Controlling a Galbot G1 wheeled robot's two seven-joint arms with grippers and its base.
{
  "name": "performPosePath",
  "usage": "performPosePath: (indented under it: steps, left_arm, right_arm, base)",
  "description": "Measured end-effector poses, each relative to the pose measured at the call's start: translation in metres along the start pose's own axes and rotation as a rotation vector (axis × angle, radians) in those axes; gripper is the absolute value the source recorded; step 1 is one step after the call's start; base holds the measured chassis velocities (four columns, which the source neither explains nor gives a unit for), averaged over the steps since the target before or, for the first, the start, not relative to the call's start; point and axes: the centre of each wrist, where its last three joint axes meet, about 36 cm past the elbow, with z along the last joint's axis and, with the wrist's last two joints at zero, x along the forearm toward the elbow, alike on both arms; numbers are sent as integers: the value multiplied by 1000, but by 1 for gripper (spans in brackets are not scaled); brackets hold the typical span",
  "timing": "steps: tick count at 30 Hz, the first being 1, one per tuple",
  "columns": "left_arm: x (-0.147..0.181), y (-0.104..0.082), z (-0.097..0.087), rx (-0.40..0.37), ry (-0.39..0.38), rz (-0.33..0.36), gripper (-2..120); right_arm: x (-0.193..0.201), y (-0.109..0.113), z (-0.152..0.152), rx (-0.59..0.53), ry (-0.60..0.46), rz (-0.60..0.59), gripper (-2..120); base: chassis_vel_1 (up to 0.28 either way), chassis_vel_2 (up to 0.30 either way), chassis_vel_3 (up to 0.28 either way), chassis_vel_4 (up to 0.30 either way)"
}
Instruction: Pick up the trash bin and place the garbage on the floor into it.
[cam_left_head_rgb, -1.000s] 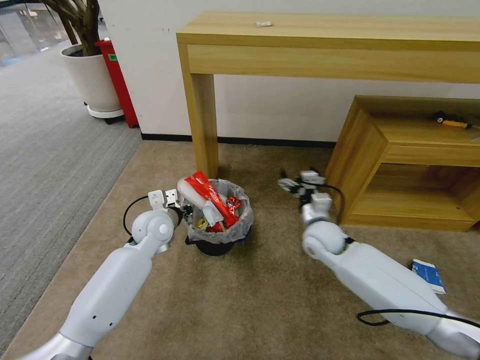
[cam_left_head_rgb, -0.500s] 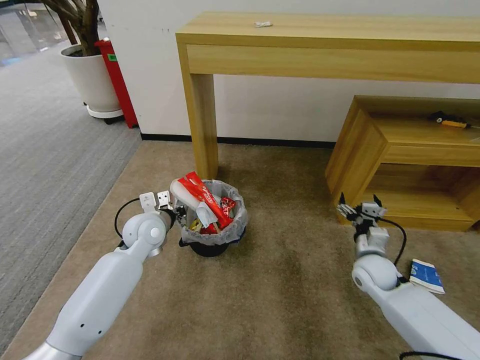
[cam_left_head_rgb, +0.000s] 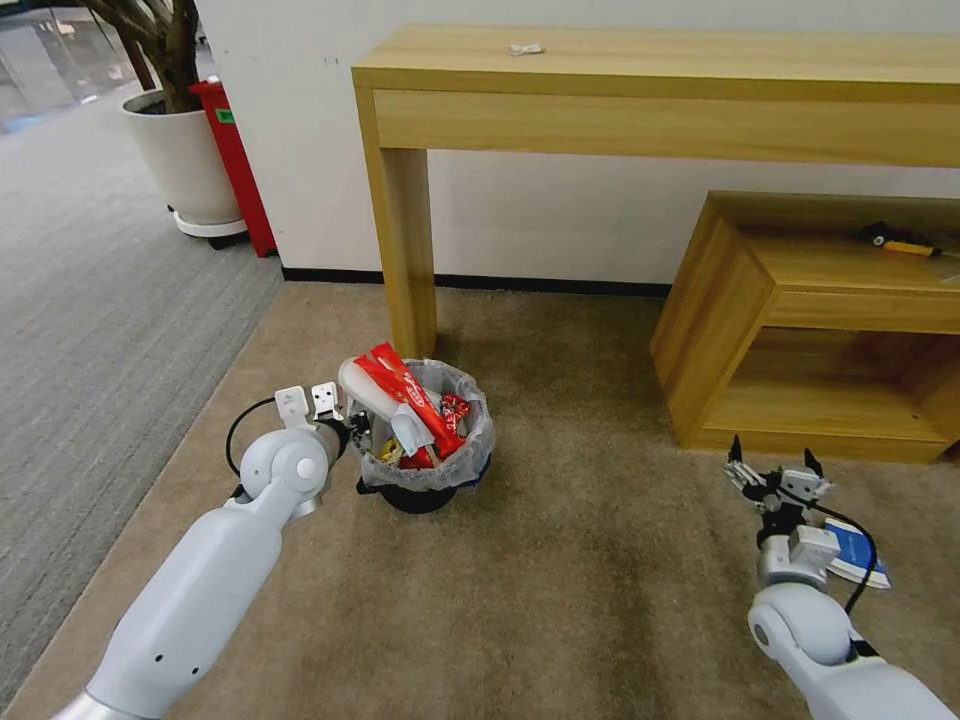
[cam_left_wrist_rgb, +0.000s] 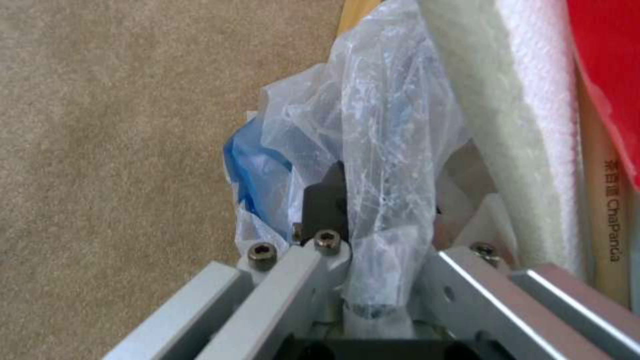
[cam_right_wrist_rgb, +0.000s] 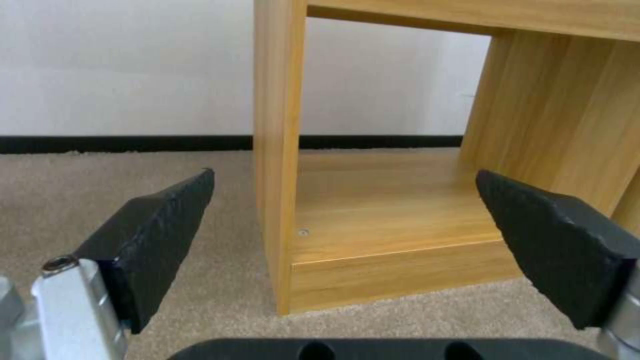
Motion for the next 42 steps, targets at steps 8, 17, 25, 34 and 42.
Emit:
performPosePath:
  steps: [8,17,25,34,42]
  left_arm:
    - [2,2,0,0,-1,-4,0]
    - [2,1,0,1,-3,-3,0]
    - [2,0,2,1,-3,1,0]
    - [4,-1,2,1,-3,0,0]
    - [5,-2,-2,6,-9,-1,0]
  right_arm:
    - [2,3,0,-12,-18,-14,98]
    - [5,4,1,-12,-24,-25,96]
    - [10,9,5,-15,-25,-35,96]
    - [15,11,7,-15,-21,-48,96]
    - [21,8,11,-16,-19,-57,95]
  base:
    - [-80,-71,96,97]
    - [-223,-230,224,210]
    - [-241,-246,240,237]
    - [-101,-110,113,112]
    - [-122,-98,135,112]
